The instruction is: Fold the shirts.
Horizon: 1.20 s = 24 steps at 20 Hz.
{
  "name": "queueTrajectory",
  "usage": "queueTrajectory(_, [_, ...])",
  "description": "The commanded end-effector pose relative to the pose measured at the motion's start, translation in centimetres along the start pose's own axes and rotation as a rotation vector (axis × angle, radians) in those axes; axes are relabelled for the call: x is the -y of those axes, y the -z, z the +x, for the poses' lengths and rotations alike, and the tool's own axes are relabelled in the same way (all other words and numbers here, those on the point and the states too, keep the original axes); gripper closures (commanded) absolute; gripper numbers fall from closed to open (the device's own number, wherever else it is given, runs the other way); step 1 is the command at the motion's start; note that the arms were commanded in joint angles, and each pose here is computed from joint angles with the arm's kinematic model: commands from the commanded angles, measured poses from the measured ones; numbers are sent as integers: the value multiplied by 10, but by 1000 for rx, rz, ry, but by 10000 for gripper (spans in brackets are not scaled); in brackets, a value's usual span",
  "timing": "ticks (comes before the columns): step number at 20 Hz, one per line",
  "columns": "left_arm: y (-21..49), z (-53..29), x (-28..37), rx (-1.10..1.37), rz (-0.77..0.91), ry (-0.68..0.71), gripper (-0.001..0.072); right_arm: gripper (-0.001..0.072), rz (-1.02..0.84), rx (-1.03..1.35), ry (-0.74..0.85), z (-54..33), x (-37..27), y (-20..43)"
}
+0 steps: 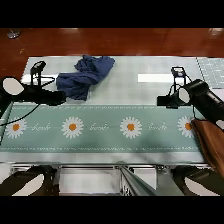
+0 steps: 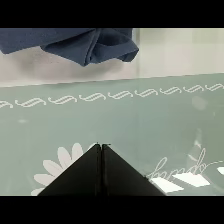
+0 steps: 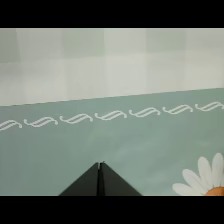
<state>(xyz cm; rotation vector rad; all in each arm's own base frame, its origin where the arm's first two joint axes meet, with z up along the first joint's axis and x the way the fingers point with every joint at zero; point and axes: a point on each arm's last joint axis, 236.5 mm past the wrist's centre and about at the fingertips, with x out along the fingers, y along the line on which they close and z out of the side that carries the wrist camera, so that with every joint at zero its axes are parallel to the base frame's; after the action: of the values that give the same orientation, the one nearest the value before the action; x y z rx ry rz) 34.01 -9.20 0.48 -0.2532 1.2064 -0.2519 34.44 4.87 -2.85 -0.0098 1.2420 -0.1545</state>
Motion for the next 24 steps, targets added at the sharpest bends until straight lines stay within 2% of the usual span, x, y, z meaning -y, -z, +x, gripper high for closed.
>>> queueTrajectory(1, [0,0,0,0,0,0,682,692,-1,-1,0,0,0,0])
queueTrajectory(17, [0,0,0,1,0,0,681,692,4,15,-15,0,-4,-4])
queueTrajectory(22, [-56,-6,-5,237,-7,-15,668,692,7,12,-19,0,-5,-3])
queueTrajectory(23, [-78,-13,-6,335,-17,-21,492,687,8,12,-19,0,-5,-3])
queueTrajectory(24, [-97,-19,-8,420,-20,-28,44,570,10,8,-21,0,-5,-2])
